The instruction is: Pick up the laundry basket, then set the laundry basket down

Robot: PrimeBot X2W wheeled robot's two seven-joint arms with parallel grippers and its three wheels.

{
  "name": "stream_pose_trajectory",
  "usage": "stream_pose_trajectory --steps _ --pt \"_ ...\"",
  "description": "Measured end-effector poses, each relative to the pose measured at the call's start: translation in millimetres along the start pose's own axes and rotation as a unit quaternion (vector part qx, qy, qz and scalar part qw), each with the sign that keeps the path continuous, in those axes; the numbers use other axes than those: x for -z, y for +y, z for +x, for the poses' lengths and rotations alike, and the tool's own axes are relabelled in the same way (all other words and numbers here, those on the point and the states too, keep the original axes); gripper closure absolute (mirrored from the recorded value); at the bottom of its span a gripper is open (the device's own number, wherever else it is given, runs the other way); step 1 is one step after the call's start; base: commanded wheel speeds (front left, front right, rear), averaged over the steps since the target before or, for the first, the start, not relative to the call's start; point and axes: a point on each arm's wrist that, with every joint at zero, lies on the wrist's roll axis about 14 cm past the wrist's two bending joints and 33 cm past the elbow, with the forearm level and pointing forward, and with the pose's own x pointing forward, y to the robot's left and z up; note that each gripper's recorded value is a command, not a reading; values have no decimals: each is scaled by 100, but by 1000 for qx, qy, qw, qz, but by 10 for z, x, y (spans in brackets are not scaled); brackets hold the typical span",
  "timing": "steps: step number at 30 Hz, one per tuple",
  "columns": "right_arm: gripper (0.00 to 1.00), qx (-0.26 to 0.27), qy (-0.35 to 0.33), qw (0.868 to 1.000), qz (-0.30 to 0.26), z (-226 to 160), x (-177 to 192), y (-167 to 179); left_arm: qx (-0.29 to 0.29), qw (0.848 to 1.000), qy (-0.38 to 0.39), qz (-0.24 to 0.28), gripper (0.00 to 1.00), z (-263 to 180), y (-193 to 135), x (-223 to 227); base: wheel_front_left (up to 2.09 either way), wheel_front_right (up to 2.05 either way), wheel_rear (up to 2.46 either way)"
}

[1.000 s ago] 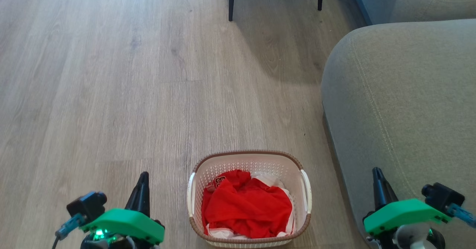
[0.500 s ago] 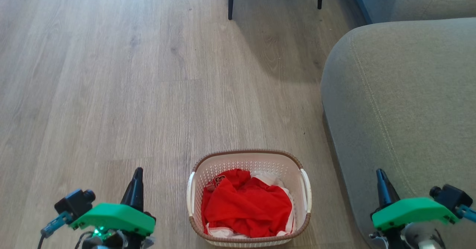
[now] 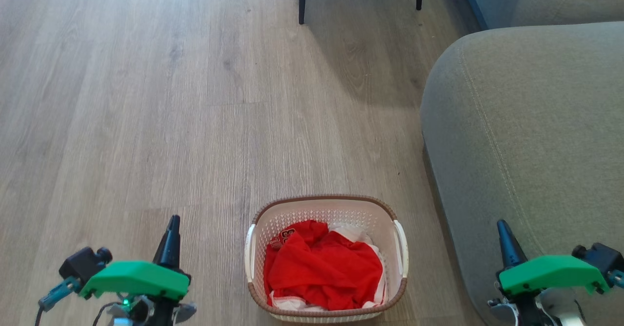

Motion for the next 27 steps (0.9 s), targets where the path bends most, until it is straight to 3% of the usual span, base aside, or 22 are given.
stream_pose_trajectory --steps 27 --pt "100 6 -4 989 145 94 -127 -31 -2 988 -5 -155 100 62 64 -144 0 0 0"
